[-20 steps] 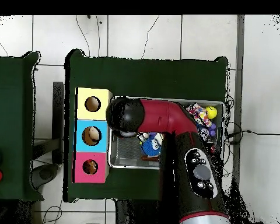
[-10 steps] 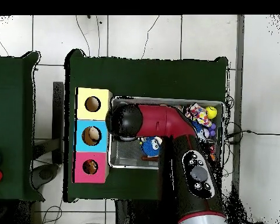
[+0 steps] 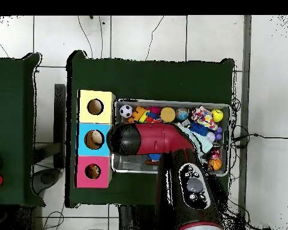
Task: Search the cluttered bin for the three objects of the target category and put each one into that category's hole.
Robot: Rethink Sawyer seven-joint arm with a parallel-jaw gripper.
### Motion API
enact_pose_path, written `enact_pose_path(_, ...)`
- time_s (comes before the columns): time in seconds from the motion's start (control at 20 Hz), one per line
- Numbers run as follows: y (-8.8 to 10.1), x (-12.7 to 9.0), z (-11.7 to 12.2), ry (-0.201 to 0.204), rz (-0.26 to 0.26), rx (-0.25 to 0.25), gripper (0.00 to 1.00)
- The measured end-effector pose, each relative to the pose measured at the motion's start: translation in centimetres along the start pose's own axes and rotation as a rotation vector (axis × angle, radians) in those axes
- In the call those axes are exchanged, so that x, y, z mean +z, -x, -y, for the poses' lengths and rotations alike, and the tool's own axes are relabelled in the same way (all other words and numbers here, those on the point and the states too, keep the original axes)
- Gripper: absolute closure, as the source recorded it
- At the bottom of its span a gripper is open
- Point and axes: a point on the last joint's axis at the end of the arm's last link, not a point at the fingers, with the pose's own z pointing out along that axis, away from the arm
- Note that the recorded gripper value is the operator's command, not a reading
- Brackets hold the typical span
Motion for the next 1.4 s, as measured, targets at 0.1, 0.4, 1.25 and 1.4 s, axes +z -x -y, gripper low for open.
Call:
enact_pose_path(0.1, -0.5, 0.4, -0.2, -0.013, 0.009, -0.009, 0.0)
enact_pose_path(0.4, -3.0, 2.3, -1.5, -0.058, 0.045, -0.032, 0.0)
enact_pose_path(1.25, -8.8, 6.6, -5.9, -0.093, 0.099, 0.155, 0.0)
enact_pose_path(1.4, -9.1, 7.0, -6.1, -0.092, 0.09, 0.198, 0.0)
